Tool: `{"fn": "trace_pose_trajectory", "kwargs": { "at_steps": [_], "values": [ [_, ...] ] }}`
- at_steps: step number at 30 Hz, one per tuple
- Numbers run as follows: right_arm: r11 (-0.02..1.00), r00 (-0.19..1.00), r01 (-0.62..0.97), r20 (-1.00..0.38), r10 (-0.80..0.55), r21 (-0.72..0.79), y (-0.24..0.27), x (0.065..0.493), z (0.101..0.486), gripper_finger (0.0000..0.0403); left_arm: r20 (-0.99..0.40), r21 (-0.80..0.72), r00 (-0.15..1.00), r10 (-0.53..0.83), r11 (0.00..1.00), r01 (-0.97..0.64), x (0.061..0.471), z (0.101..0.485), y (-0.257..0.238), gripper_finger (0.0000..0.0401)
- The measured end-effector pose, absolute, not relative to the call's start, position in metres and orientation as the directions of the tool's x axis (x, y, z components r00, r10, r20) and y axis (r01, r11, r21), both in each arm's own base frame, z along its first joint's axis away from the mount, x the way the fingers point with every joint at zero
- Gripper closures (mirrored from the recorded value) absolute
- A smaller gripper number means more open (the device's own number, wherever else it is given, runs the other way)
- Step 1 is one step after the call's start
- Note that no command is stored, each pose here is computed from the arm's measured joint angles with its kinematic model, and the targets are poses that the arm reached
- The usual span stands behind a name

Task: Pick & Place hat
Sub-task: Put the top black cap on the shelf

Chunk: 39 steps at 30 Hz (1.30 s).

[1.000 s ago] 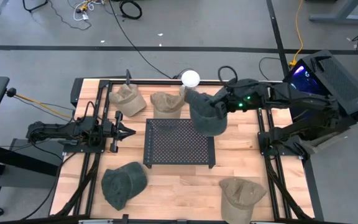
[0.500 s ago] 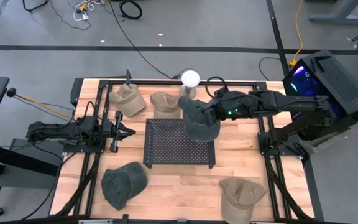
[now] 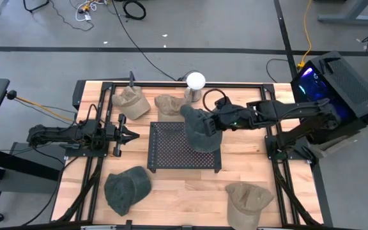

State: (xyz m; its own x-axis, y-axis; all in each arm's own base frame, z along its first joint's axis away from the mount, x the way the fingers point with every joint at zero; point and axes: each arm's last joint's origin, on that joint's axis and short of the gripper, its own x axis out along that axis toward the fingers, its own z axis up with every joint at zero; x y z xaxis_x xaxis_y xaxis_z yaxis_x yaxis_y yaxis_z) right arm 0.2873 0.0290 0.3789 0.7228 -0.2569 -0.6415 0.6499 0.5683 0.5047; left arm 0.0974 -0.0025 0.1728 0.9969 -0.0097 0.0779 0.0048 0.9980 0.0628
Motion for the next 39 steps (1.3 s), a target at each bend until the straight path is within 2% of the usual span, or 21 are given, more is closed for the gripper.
{"fn": "trace_pose_trajectory", "kwargs": {
  "at_steps": [21, 39],
  "values": [
    [0.527, 0.733, 0.647, -0.641, -0.229, 0.551, 0.053, 0.305, 0.364, 0.0367, 0.078, 0.063, 0.997, -0.01, 0.998, 0.005, 0.097, 0.173, -0.002, 0.0371],
    [0.457, 0.705, 0.678, -0.685, -0.182, 0.576, 0.068, 0.304, 0.326, 0.0367, 0.078, 0.063, 0.997, -0.01, 0.998, 0.005, 0.097, 0.173, -0.002, 0.0371]
  ]
}}
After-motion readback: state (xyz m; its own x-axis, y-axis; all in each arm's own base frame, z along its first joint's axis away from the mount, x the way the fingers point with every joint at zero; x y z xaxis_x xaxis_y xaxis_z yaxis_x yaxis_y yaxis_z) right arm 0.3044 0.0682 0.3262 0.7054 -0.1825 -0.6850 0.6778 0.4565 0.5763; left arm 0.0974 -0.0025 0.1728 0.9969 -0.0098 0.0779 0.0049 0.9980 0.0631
